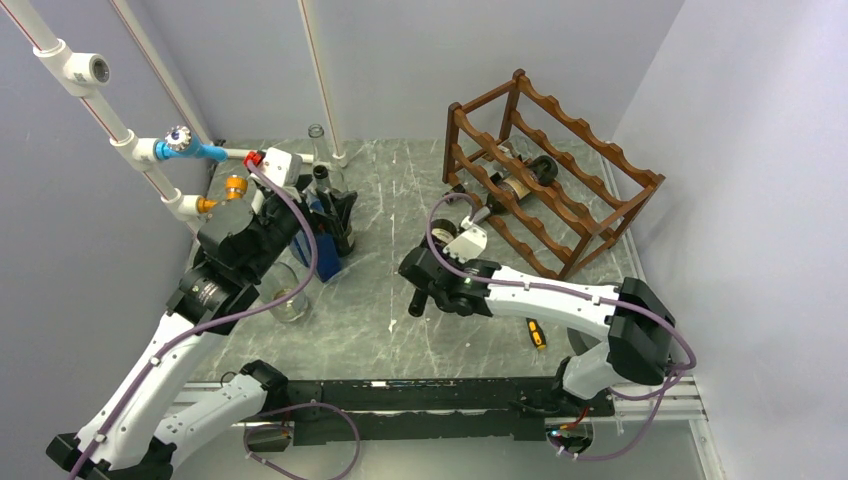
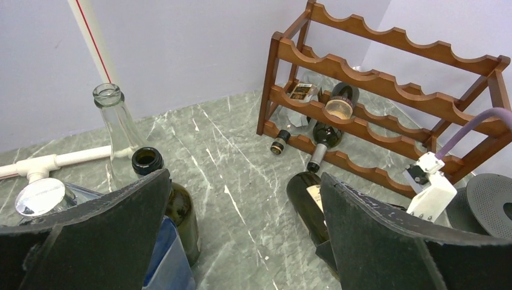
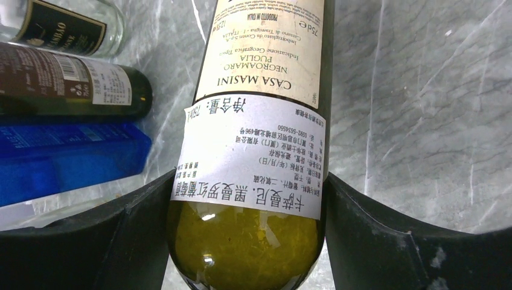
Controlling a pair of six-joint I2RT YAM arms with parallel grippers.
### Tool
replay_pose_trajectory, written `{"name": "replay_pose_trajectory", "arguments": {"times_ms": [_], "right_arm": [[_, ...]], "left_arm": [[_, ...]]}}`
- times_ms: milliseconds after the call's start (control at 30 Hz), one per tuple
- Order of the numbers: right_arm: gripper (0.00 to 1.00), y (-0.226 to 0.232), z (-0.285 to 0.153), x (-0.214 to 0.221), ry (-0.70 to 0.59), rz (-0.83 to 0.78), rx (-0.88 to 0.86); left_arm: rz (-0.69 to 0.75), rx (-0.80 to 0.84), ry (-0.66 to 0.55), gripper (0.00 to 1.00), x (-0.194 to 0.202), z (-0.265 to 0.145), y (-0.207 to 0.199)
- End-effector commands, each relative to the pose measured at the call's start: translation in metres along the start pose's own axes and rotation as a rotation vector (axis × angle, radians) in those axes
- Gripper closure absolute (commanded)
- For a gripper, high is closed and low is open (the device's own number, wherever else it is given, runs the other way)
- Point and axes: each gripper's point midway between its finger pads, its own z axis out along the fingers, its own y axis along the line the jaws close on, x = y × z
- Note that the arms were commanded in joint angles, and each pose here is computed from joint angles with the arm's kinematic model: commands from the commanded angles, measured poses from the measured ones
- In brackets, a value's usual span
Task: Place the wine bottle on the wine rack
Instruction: Pick up the wine bottle from the center of the board, then place the wine bottle in the wine rack.
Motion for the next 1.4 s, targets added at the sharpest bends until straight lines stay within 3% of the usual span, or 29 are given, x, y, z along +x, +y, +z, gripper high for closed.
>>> {"name": "replay_pose_trajectory", "arguments": {"times_ms": [0, 300, 1367], "right_arm": [[1.0, 0.031, -0.021, -0.045, -0.177, 0.061, -0.023], [1.0, 0.004, -0.024, -0.054, -0.252, 0.05, 0.149], [1.0, -0.057, 0.001, -0.092, -0.445, -0.05, 0.372]], "left_arm": [[0.005, 0.001, -0.058, 0.01, -0.016, -0.002, -0.001], [0.003, 0.005, -0.069, 0.01, -0.019, -0.006, -0.002], [0.004, 0.046, -0.043, 0.01, -0.012, -0.005, -0.017]]}}
